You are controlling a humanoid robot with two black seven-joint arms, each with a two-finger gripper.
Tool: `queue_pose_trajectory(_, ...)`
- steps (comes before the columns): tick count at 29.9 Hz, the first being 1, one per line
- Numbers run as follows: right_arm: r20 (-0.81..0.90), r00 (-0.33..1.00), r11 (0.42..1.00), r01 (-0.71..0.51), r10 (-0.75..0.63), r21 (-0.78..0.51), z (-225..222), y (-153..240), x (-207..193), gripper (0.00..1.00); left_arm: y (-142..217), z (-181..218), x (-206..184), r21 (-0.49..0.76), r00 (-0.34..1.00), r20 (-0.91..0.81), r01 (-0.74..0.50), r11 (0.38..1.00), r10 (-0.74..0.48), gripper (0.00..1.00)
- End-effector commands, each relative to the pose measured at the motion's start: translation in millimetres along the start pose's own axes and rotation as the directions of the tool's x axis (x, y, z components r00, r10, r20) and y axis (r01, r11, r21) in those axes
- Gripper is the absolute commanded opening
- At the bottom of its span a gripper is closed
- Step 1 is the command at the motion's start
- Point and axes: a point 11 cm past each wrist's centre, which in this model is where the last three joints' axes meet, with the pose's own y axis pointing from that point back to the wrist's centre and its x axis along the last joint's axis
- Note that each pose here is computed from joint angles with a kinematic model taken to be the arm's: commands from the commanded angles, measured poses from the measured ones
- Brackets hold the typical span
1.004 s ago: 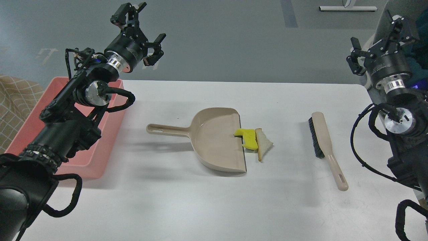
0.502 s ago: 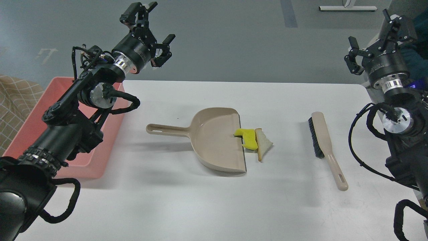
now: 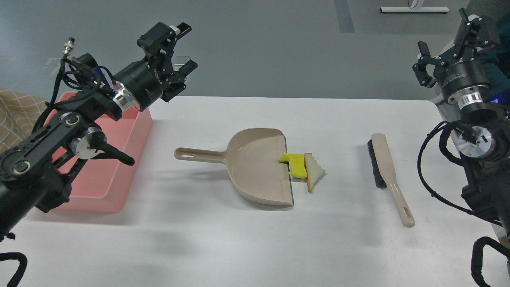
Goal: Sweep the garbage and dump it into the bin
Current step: 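Lower the left gripper to the beige dustpan handle and grasp it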
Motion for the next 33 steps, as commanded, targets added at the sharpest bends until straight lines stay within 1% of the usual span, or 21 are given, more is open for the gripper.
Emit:
queue_pose_trajectory(1,0.003,1.0,1.0,0.0,0.0,-0.005,2.8,0.6,-0.8,1.0,30.3,-6.2,-24.4,0.049,0.99,0.129,0.047,0.998,-0.053,0.98)
queue_pose_trajectory(2,0.003,1.0,1.0,0.0,0.0,-0.005,2.8,0.6,-0.8,1.0,30.4,-6.2,-24.5,0.049,0.99,0.129,0.047,0.998,-0.053,0.98)
queue_pose_trajectory(5,0.005,1.0,1.0,0.0,0.0,-0.006,3.8,1.0,-0.9,1.0,47.5,-17.9,-46.3,0.084,0.979,0.185,0.074,0.994,-0.089,0.98)
queue_pose_trajectory(7,0.004,1.0,1.0,-0.001,0.001,-0.008,4.4,1.5,-0.5,1.0,58.4,-32.9,-60.8,0.123,0.965,0.234,0.089,0.988,-0.116,0.98)
queue_pose_trajectory(8,0.004,1.0,1.0,-0.001,0.001,-0.008,4.4,1.5,-0.5,1.0,58.4,-32.9,-60.9,0.123,0.965,0.234,0.089,0.988,-0.116,0.98)
queue_pose_trajectory(9,0.004,1.0,1.0,-0.002,0.002,-0.009,5.0,2.0,-0.1,1.0,62.9,-40.9,-65.4,0.146,0.954,0.27,0.093,0.985,-0.13,0.98)
queue_pose_trajectory(11,0.004,1.0,1.0,-0.003,0.003,-0.01,5.2,2.1,0.3,1.0,66.5,-51.9,-74.5,0.163,0.948,0.291,0.088,0.983,-0.133,0.98)
queue_pose_trajectory(14,0.001,1.0,1.0,-0.006,0.006,-0.011,5.0,2.8,2.2,1.0,69.9,-66.0,-88.6,0.179,0.962,0.253,0.06,0.982,-0.105,0.98)
queue_pose_trajectory(19,0.001,1.0,1.0,-0.01,0.01,-0.016,7.2,4.7,3.8,1.0,75.3,-82.1,-99.7,0.204,0.975,0.204,0.04,0.978,-0.083,0.98)
queue_pose_trajectory(23,0.0,1.0,1.0,-0.012,0.012,-0.017,7.2,5.3,4.7,1.0,73.4,-94.9,-102.0,0.221,0.983,0.173,0.017,0.975,-0.056,0.98)
queue_pose_trajectory(26,0.001,1.0,1.0,-0.011,0.011,-0.016,7.4,5.1,3.9,1.0,73.5,-108.2,-96.7,0.242,0.986,0.166,-0.042,0.969,0.001,0.98)
queue_pose_trajectory(28,0.001,1.0,1.0,-0.011,0.011,-0.017,7.9,5.5,4.2,1.0,74.4,-111.3,-95.5,0.249,0.986,0.165,-0.056,0.967,0.015,0.98)
queue_pose_trajectory(33,0.0,1.0,1.0,-0.011,0.011,-0.017,7.4,5.6,4.7,1.0,87.2,-123.9,-98.7,0.285,0.988,0.151,-0.075,0.955,0.033,0.98)
